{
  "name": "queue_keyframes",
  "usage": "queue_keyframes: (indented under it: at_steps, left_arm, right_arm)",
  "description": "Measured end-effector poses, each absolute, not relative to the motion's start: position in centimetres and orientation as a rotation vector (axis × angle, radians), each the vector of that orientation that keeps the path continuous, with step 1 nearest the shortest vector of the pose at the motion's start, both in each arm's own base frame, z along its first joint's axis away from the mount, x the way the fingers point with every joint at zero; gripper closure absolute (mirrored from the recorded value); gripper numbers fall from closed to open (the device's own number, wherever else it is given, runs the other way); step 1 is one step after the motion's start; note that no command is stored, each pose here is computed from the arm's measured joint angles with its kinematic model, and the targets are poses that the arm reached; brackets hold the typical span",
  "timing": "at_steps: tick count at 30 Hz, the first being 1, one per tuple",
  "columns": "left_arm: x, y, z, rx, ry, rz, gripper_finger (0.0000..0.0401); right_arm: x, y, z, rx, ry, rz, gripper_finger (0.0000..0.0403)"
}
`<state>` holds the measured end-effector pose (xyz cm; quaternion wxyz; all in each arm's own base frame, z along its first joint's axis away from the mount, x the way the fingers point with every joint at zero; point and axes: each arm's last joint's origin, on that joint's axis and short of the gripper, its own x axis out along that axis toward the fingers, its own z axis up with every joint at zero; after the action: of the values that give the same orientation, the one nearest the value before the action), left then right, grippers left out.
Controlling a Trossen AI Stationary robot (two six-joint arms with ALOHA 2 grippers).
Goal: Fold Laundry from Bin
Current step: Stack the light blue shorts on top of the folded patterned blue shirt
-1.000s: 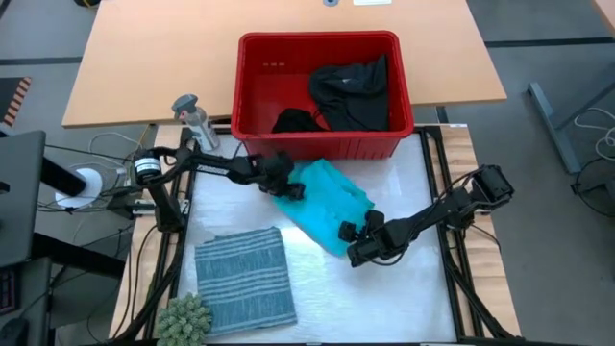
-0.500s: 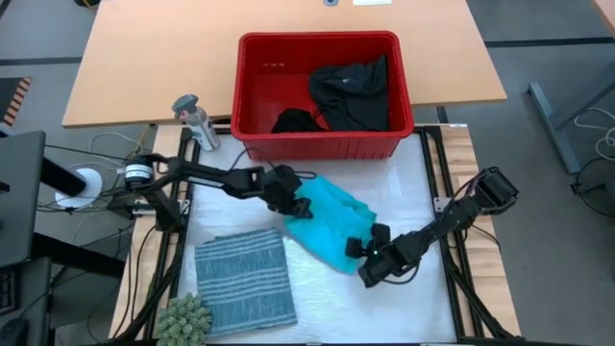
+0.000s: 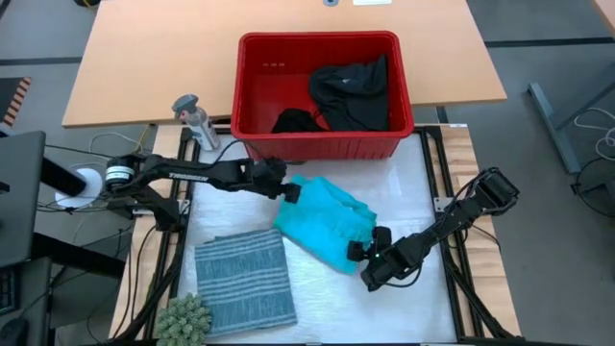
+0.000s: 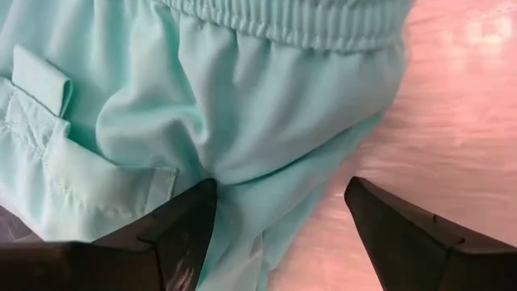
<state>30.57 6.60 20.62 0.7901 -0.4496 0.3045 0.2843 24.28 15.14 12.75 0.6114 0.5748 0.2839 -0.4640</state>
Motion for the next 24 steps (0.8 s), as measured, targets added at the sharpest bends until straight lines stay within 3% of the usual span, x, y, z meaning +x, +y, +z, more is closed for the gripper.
queue_keyframes:
  at_steps: [9,17,24]
  left_arm:
    - [31.5,7.2,18.4,-0.944,0.737,0.531,0.0135]
    - [30.6,7.3,17.8,-0.834,0.826,0.634,0.013]
    - [31.4,7.2,15.4,-0.932,0.868,0.594,0.013]
  right_arm:
    - [24.3,15.2,12.8,1.328,0.648,-1.065,0.0088]
    - [24.3,15.2,12.8,1.324,0.632,-1.064,0.0088]
    - [24.4,15.1,12.8,1.327,0.629,-1.065,0.0088]
